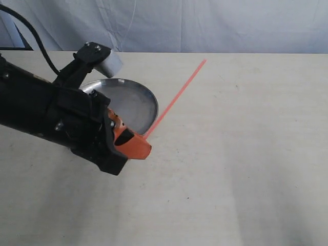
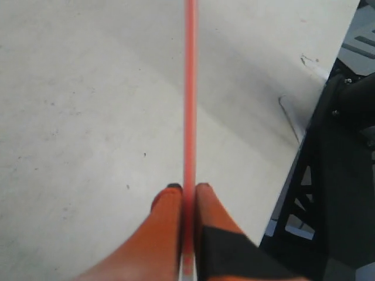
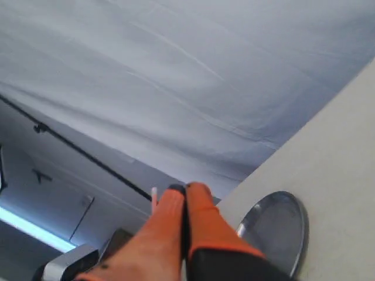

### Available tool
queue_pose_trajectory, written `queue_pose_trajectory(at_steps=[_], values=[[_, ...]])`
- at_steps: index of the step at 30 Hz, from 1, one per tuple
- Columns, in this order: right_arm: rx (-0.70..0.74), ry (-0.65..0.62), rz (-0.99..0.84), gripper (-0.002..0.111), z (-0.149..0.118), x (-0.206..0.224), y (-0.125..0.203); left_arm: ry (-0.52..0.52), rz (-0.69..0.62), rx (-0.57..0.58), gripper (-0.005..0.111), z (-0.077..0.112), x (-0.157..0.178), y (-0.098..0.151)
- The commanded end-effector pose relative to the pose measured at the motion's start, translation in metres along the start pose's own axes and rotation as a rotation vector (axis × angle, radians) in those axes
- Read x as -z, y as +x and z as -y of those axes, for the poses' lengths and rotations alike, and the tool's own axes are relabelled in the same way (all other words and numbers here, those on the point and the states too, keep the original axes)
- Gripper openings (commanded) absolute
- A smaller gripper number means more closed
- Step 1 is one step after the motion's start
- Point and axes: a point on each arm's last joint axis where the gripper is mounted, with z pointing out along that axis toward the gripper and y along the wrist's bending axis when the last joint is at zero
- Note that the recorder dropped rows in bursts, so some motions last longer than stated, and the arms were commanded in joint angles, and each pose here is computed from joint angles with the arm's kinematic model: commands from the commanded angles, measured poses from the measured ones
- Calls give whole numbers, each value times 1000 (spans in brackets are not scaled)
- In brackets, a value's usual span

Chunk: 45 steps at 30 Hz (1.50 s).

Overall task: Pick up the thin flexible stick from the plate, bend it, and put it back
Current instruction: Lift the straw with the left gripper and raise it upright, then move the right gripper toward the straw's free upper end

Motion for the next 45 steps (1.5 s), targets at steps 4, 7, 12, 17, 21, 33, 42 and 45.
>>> queue_pose_trajectory(at_steps=[4, 7, 12, 17, 21, 33, 42, 45], values=[[215, -149, -135, 27, -42, -11, -7, 53, 19, -2, 0, 6, 1, 0], [155, -154, -213, 49, -42, -25, -4, 70, 5, -3, 0, 8, 1, 1], [192, -148, -331, 53, -35, -52, 0, 119, 9, -10, 0, 13, 1, 1], [218, -169, -426, 53, -43, -77, -4, 157, 31, -15, 0, 16, 2, -1], [219, -192, -471, 53, -50, -92, -8, 167, 45, -19, 0, 17, 2, -3], [233, -199, -610, 53, -37, -135, -5, 154, 86, -50, 0, 16, 2, -6], [265, -243, -634, 53, -38, -136, -3, 157, 86, -72, 0, 16, 2, -6], [274, -250, -635, 53, -39, -136, -3, 158, 89, -71, 0, 16, 2, -6]])
